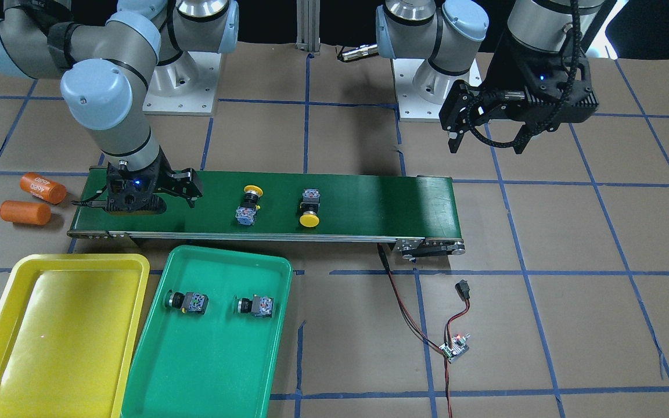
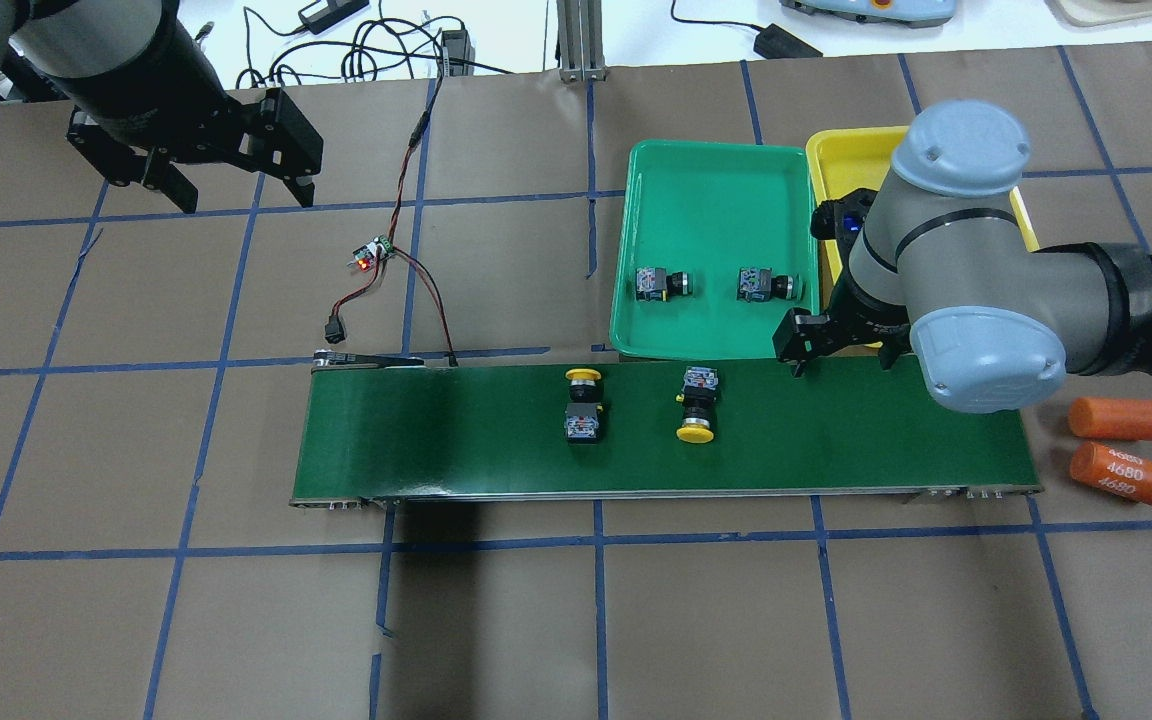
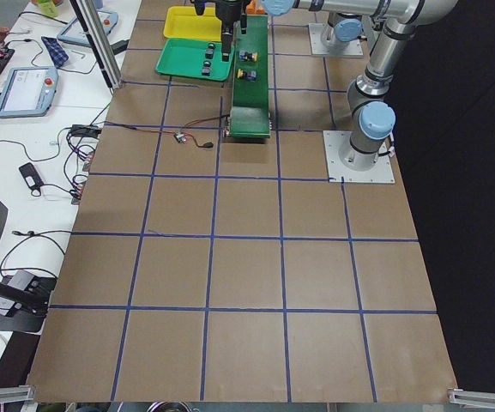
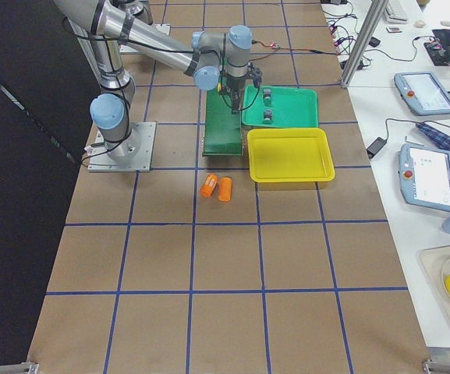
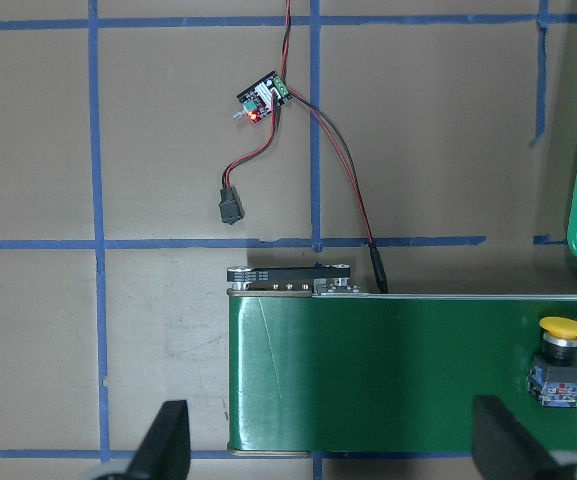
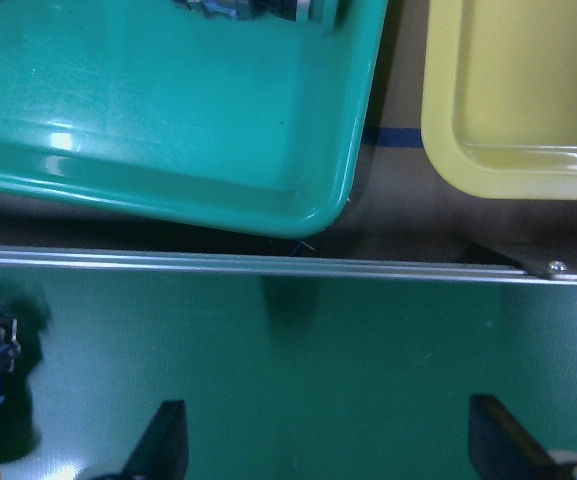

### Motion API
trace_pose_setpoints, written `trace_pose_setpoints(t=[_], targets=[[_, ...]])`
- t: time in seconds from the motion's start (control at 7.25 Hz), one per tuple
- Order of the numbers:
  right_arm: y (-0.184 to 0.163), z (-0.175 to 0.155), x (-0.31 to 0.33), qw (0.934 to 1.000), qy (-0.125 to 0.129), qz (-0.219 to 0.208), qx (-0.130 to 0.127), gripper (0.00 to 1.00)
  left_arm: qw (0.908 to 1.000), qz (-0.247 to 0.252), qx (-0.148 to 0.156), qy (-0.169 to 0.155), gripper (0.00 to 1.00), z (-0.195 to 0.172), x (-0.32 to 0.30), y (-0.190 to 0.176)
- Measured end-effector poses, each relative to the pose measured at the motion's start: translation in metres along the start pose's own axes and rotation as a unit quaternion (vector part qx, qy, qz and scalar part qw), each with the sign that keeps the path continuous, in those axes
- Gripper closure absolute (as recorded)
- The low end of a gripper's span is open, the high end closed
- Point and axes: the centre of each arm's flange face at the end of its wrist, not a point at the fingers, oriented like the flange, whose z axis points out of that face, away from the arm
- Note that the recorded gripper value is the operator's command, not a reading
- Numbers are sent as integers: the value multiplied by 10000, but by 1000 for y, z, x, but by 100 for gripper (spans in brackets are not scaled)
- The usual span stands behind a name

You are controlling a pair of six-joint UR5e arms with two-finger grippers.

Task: Sort buttons by color to trays
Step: 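Move the right gripper back over the belt end above the arriving yellow button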

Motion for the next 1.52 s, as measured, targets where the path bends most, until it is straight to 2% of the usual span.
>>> trace_pose_setpoints(t=[1.52], targets=[[3, 1, -5, 9995, -56, 322, -1, 0, 10000, 3, -23, -10, 0, 2, -1, -1]])
